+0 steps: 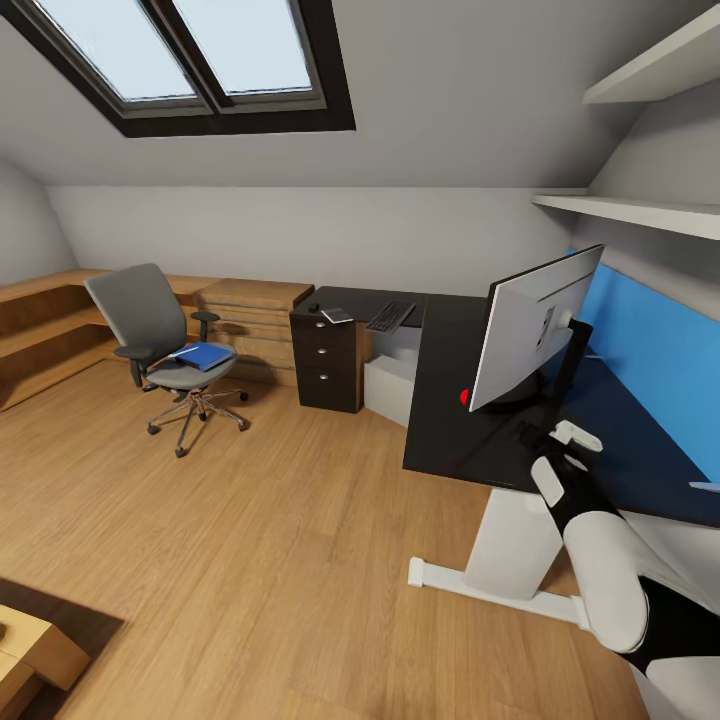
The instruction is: In the bedroom, organize the workspace by keeping the computer under the desk, ensuring the monitor is on the desk, placing the keyboard on the desk next to the monitor, placing the mouse on the desk next to the keyboard, moving the folder from the swivel chair onto the desk next to the mouse, stacking the notebook on top of the folder with the pen on top of the notebook, and positioning the swivel chair next to the desk.
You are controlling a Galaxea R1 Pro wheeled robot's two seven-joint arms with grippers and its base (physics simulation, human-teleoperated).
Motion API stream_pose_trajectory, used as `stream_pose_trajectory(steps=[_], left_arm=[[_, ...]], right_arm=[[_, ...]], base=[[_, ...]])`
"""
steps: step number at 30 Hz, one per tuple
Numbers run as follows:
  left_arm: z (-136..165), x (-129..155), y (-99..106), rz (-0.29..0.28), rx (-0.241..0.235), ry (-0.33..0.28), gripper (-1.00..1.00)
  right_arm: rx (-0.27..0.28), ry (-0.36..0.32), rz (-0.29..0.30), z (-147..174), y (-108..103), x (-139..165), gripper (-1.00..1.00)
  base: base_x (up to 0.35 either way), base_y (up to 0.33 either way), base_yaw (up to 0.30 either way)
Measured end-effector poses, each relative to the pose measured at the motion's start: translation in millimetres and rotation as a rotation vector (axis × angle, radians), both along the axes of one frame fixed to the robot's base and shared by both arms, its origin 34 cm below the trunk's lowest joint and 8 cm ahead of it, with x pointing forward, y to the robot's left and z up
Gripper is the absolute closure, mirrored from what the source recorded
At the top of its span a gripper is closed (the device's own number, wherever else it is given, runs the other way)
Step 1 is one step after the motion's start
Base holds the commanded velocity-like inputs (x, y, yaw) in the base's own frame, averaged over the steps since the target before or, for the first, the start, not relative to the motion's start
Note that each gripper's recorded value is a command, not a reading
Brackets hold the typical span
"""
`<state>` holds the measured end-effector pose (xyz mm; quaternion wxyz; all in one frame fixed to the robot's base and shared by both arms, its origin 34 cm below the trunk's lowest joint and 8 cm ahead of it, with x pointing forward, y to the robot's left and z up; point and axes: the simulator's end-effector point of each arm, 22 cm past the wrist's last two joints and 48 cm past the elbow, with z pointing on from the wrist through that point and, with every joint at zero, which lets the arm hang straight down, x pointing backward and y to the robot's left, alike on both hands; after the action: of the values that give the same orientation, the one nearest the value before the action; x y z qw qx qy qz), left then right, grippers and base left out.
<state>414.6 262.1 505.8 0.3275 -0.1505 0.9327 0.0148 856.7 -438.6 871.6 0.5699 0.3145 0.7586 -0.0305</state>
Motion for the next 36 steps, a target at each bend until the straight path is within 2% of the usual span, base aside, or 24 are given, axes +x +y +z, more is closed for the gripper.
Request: stream_pose_trajectory(steps=[16, 18, 22, 28, 36], left_arm=[[0.0, 0.0, 2.0, 0.002, 0.002, 0.000, -1.00], [0.0, 0.0, 3.3, 0.002, 0.004, 0.000, -1.00], [0.0, 0.0, 4.0, 0.002, 0.005, 0.000, -1.00], [0.1, 0.0, 11.1, 0.003, 0.015, 0.000, -1.00], [0.3, 0.0, 18.5, 0.004, 0.024, 0.000, -1.00]], right_arm=[[-0.043, -0.036, -0.010, 23.9, -12.6, 1.3, -1.00], [-0.113, -0.010, 0.012, 21.2, -12.7, -2.2, -1.00], [-0.167, 0.003, 0.026, 20.9, -12.4, -5.3, -1.00], [-0.207, -0.013, 0.033, 26.7, -5.6, -9.5, -1.00], [-0.224, -0.025, 0.027, 27.8, -5.0, -18.9, -1.00]], base=[[0.000, 0.000, 0.000], [-0.024, 0.000, 0.000], [-0.058, 0.000, 0.000], [-0.106, 0.058, 0.000], [-0.146, 0.150, 0.000]])
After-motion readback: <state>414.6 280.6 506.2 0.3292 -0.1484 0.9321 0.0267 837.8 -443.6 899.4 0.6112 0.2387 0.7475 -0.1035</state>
